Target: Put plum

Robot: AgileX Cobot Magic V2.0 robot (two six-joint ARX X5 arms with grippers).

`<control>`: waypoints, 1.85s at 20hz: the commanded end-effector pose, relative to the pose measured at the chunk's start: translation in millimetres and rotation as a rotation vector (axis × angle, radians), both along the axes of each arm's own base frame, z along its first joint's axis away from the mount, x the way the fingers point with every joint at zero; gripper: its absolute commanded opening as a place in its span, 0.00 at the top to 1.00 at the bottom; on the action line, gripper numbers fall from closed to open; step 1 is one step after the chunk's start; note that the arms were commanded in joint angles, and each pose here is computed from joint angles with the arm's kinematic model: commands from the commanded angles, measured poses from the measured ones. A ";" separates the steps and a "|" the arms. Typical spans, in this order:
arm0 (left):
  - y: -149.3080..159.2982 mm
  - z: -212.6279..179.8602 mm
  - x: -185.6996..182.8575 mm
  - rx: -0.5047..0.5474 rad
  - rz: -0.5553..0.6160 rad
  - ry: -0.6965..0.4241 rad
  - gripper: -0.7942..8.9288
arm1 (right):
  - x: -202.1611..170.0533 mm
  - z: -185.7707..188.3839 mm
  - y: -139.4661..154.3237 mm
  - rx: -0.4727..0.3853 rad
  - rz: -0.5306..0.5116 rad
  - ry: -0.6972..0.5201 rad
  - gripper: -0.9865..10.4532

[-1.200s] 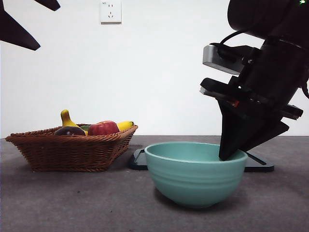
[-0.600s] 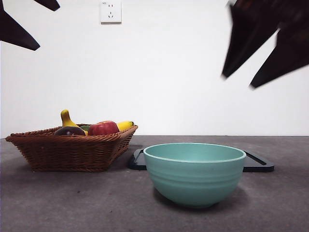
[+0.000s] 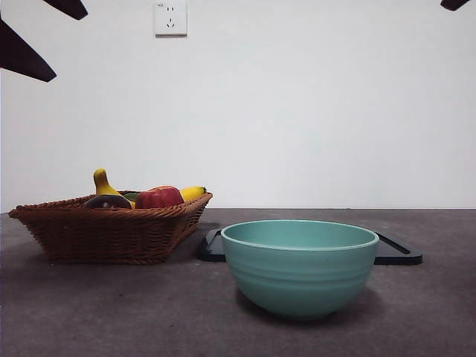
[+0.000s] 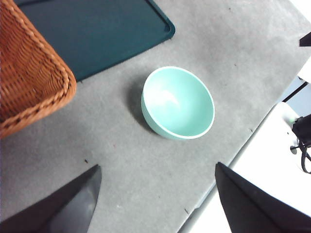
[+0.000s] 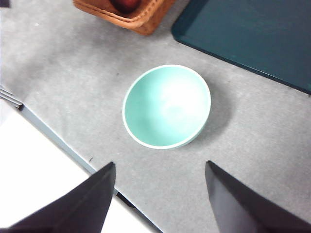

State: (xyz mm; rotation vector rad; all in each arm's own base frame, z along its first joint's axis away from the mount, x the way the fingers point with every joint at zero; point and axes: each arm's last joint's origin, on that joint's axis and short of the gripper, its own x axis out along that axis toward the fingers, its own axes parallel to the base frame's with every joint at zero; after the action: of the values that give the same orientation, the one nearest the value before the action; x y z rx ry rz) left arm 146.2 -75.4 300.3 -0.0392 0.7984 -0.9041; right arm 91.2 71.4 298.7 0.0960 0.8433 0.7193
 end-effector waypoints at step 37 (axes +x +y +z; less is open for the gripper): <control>48.1 33.4 -27.3 -0.015 0.338 -0.743 0.91 | 0.9 4.7 1.5 0.007 0.008 -0.016 0.91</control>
State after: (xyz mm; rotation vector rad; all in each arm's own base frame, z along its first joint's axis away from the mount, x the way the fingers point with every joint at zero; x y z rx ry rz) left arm 118.6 -27.6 331.7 0.1214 0.1188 -0.5453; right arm 91.7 71.8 298.4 0.0948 0.8460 0.7180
